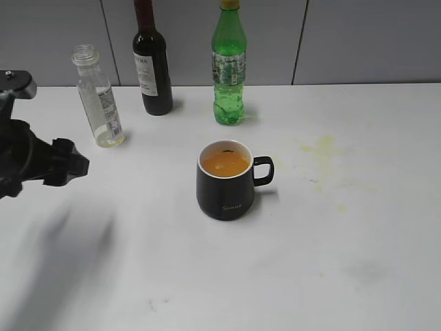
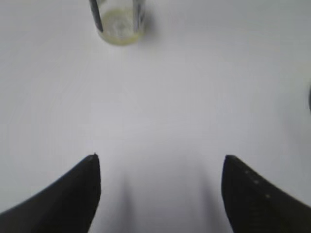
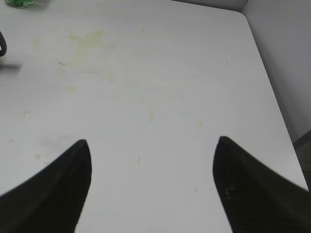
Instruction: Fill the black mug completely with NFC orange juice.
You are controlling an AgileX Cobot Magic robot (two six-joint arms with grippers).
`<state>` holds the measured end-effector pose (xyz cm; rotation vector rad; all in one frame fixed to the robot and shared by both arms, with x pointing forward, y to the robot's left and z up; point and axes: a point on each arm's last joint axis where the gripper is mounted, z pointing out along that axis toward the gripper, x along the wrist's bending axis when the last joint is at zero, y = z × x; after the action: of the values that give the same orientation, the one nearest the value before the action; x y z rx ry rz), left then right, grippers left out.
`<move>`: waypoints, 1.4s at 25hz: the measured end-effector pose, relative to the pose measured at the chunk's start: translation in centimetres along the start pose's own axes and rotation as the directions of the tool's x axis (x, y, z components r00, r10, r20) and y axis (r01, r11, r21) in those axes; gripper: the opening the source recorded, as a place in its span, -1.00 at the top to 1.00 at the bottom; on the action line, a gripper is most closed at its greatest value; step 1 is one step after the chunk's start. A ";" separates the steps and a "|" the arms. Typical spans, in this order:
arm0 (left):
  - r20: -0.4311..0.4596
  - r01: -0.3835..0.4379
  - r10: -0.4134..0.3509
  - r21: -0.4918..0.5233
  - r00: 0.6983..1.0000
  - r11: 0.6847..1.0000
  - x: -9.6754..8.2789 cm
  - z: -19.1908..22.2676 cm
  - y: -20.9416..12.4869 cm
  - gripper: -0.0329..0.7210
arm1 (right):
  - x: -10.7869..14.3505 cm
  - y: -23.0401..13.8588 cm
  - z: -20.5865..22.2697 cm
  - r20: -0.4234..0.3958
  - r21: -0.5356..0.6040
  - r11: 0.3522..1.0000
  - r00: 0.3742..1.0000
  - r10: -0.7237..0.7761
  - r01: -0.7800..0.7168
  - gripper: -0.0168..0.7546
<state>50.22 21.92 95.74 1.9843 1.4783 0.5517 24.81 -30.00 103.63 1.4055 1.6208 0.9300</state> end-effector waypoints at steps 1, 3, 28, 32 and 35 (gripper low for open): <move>0.012 -0.002 0.002 0.026 1.000 1.000 0.0 -0.9 -0.1 -0.66 | 0.0 0.0 0.0 0.000 0.000 1.000 1.000 0.000 0.000 -0.58; 0.029 -0.011 0.008 0.103 1.000 0.995 0.4 -2.6 -0.5 -0.66 | 0.0 0.0 0.0 0.000 0.000 1.000 1.000 0.000 0.000 -0.58; -0.128 -0.030 0.014 -0.123 0.992 0.992 0.2 -25.2 -13.2 -0.87 | 0.0 0.0 0.0 0.000 0.000 1.000 1.000 0.000 0.000 -0.58; -0.182 -0.054 0.014 -0.219 0.983 0.974 0.4 -26.0 -14.6 -0.87 | 0.0 0.0 0.0 0.000 0.000 1.000 1.000 0.000 0.000 -0.58; -0.173 -0.055 0.010 -0.256 0.985 0.965 0.3 -25.9 -14.7 -0.85 | 0.0 0.0 0.0 0.000 0.000 1.000 1.000 0.000 0.000 -0.58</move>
<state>23.24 30.74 104.86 1.7948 1.3926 0.9020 24.81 -30.00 103.63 1.4055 1.6208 0.9300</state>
